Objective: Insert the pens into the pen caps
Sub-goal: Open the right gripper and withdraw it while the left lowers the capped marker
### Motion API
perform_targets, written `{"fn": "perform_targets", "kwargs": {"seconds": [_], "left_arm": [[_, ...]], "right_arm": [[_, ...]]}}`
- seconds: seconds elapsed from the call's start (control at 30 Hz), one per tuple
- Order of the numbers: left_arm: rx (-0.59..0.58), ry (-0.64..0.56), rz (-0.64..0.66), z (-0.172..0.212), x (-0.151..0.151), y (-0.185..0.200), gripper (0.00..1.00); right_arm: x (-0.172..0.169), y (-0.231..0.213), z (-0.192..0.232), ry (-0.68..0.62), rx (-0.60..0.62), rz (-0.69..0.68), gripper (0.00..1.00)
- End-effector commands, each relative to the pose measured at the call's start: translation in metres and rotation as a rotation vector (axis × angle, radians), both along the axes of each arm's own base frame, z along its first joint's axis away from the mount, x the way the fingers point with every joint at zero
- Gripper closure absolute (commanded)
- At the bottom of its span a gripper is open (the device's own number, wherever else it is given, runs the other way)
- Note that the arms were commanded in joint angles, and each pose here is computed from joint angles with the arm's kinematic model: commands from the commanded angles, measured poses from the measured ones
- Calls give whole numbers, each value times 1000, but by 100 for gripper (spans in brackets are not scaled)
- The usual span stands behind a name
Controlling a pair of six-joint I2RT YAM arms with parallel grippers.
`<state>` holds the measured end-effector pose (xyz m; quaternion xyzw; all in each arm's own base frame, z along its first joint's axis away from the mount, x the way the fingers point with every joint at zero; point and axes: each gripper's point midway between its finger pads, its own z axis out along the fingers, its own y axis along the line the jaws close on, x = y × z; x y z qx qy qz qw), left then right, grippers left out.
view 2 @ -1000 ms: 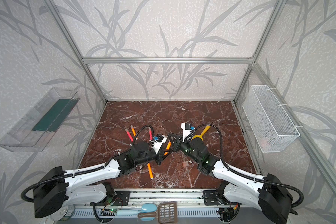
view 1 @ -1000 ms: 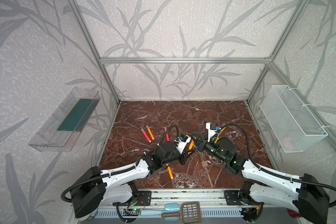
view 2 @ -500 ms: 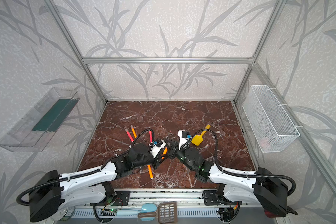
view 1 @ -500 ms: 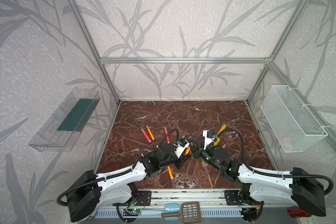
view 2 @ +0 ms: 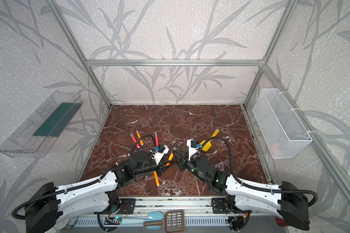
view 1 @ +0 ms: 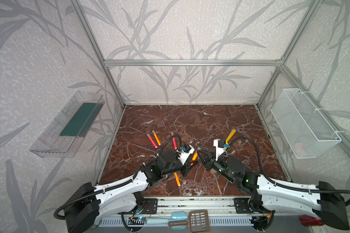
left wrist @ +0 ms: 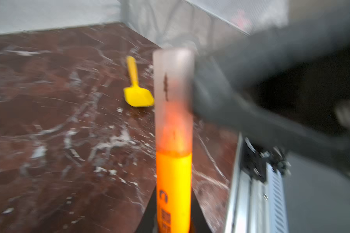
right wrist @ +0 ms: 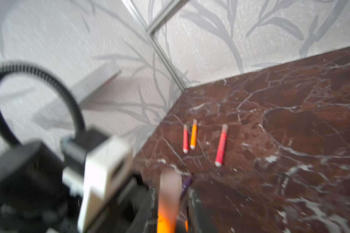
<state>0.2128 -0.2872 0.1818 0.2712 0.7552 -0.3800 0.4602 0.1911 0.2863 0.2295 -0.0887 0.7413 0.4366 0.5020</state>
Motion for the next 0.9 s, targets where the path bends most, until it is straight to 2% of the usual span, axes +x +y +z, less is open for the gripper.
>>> {"fn": "perform_targets", "kwargs": {"seconds": [0.0,0.1,0.2,0.27,0.4,0.57,0.77,0.87], "left_arm": [[-128,-8,216,15,36,20,100],[-85,37,287,-11,42,30,100],[-32,64,373,-27,50,43,100],[12,81,447,-34,57,55,100],[71,148,591,-45,74,83,100],[114,239,671,-63,93,103,100],[199,337,666,-83,111,100,100],[261,365,721,-96,122,108,100]], "right_arm": [[-4,-21,-27,-13,-202,-16,55],[2,-45,-15,-56,-210,-96,35],[7,-72,-10,-97,-228,-183,22],[12,-90,-11,-121,-252,-247,18],[23,-134,-18,-156,-338,-416,14],[39,-191,-37,-139,-424,-646,14],[50,-220,-61,-119,-449,-764,13],[54,-219,-65,-98,-449,-755,14]]}}
